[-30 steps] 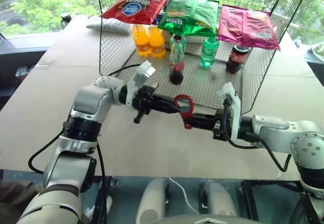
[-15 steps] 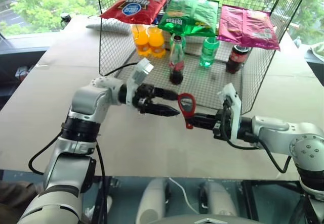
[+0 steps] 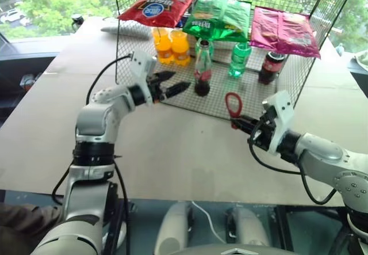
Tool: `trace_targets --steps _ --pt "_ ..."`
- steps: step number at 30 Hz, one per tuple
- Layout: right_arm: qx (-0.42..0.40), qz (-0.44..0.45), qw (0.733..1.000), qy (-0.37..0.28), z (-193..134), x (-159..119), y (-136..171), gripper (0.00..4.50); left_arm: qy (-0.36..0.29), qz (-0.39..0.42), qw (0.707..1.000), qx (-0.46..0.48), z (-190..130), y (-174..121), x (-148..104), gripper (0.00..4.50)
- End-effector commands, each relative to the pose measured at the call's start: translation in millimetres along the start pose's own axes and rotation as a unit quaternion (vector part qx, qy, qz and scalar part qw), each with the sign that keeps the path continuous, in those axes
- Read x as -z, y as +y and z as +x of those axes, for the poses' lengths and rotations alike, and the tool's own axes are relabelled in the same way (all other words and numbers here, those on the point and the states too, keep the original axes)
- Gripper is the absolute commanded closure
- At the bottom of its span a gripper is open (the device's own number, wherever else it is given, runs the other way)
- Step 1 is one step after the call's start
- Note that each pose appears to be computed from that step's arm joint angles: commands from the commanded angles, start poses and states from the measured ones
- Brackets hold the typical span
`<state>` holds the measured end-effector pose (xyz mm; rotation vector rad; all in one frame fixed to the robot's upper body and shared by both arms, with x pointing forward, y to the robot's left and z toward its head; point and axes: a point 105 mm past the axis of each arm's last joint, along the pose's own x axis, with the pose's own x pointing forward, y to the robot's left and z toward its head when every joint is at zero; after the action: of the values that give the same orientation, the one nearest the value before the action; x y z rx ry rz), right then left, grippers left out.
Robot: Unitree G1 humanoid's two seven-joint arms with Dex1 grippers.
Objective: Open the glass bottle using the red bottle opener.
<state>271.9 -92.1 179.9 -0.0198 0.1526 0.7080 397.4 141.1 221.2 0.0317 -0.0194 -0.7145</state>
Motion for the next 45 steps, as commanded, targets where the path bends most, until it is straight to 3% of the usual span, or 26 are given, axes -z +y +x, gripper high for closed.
trace_targets --steps 1,7,8,9,21,28,31,34,40,45 --pt "0.041 -0.059 0.997 -0.031 -6 -12 -5 4.50 -0.028 0.027 0.997 -0.063 13 12 -16 0.60" --pt "0.065 -0.089 0.993 -0.037 -9 -11 -4 4.50 -0.052 0.041 0.997 -0.036 32 3 -25 0.60" --pt "0.067 -0.090 0.993 -0.037 -9 -10 -3 4.50 -0.052 0.041 0.997 -0.026 35 1 -25 0.07" --pt "0.069 -0.090 0.993 -0.037 -9 -9 -3 4.50 -0.050 0.046 0.998 -0.013 37 -2 -26 0.02" --pt "0.079 -0.086 0.992 -0.042 -11 -8 -4 4.50 -0.032 0.083 0.996 0.025 64 -12 -25 0.02" --pt "0.079 -0.089 0.992 -0.042 -10 -10 -5 4.50 -0.002 0.079 0.996 0.038 85 -15 -8 0.02" --pt "0.081 -0.091 0.992 -0.042 -12 -10 -4 4.50 0.001 0.071 0.997 0.032 89 -14 -4 0.77" --pt "0.085 -0.091 0.991 -0.043 -13 -10 -5 4.50 0.000 0.073 0.997 0.032 90 -13 -3 2.11" --pt "0.090 -0.088 0.991 -0.042 -15 -9 -5 4.50 -0.015 0.086 0.995 0.043 87 -12 -7 2.15" --pt "0.090 -0.089 0.991 -0.042 -16 -10 -6 4.50 -0.035 0.101 0.988 0.110 71 -22 -15 2.15"
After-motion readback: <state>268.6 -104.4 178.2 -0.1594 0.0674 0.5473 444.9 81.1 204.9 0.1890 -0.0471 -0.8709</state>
